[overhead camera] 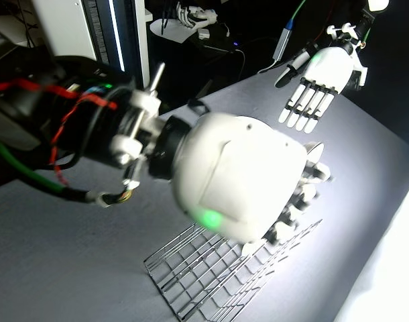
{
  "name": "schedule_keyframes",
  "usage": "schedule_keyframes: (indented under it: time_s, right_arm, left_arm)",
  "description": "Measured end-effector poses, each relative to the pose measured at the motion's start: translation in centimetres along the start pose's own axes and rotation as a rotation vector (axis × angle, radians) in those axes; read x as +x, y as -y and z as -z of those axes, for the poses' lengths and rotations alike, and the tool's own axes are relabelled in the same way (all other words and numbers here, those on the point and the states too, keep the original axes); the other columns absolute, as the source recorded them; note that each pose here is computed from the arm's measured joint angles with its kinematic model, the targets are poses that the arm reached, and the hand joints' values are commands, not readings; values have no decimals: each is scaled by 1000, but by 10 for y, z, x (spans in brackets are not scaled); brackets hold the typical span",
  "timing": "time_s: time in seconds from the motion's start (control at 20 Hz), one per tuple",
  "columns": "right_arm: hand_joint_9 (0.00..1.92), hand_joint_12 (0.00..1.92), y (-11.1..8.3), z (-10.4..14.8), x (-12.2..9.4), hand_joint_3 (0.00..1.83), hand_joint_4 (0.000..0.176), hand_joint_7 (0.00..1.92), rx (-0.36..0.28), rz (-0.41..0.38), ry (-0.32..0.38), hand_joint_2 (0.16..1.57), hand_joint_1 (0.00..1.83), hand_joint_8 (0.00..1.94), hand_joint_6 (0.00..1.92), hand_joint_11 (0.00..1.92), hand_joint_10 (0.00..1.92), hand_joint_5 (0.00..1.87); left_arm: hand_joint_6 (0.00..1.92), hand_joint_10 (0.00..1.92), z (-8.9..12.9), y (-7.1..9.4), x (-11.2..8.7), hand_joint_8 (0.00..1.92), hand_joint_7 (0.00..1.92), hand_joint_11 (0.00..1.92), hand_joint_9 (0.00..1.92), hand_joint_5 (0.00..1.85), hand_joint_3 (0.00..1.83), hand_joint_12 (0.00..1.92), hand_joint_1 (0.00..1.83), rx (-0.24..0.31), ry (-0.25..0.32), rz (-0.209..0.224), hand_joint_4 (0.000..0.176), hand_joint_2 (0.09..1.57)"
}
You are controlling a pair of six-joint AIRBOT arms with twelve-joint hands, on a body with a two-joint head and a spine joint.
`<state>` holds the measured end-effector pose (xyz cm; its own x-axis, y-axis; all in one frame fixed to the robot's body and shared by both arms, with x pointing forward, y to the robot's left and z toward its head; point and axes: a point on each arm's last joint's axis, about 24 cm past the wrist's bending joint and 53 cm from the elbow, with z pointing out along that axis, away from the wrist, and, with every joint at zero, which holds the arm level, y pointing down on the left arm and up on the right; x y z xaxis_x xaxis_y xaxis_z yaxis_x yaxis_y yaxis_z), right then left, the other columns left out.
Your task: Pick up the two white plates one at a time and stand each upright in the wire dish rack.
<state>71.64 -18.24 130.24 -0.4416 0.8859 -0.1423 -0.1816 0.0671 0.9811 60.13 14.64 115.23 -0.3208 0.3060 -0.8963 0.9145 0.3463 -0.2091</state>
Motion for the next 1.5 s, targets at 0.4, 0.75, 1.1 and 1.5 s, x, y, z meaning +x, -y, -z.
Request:
schedule_keyframes:
  time_s: [0.4, 0.75, 1.1, 1.5]
  right_arm:
    - [920, 1526, 35, 12, -34, 0, 0, 924, 85, 65, 53, 1116, 1487, 880, 1112, 836, 1043, 876]
    - [904, 1575, 62, 22, -46, 2, 0, 868, 138, 153, 53, 1137, 1485, 976, 1178, 816, 1109, 789]
    - [801, 1021, 73, 26, -37, 0, 0, 828, 149, 243, 6, 1117, 1322, 65, 65, 518, 168, 726]
    - [95, 633, 68, 25, -24, 1, 0, 64, 125, 297, -36, 1111, 1016, 1, 0, 0, 1, 141]
  left_arm:
    - [0, 0, -10, -1, 31, 0, 0, 0, 0, 0, 6, 0, 0, -17, -68, 39, 0, 1204]
    - [0, 0, -24, 5, 57, 0, 0, 0, 0, 0, 1, 0, 0, -28, -122, 69, 0, 1196]
    - [0, 0, -30, 2, 75, 0, 0, 0, 0, 0, 0, 0, 0, -56, -151, 105, 0, 1196]
    - [0, 0, -30, 0, 76, 0, 0, 0, 0, 0, 0, 0, 0, -62, -152, 111, 0, 1196]
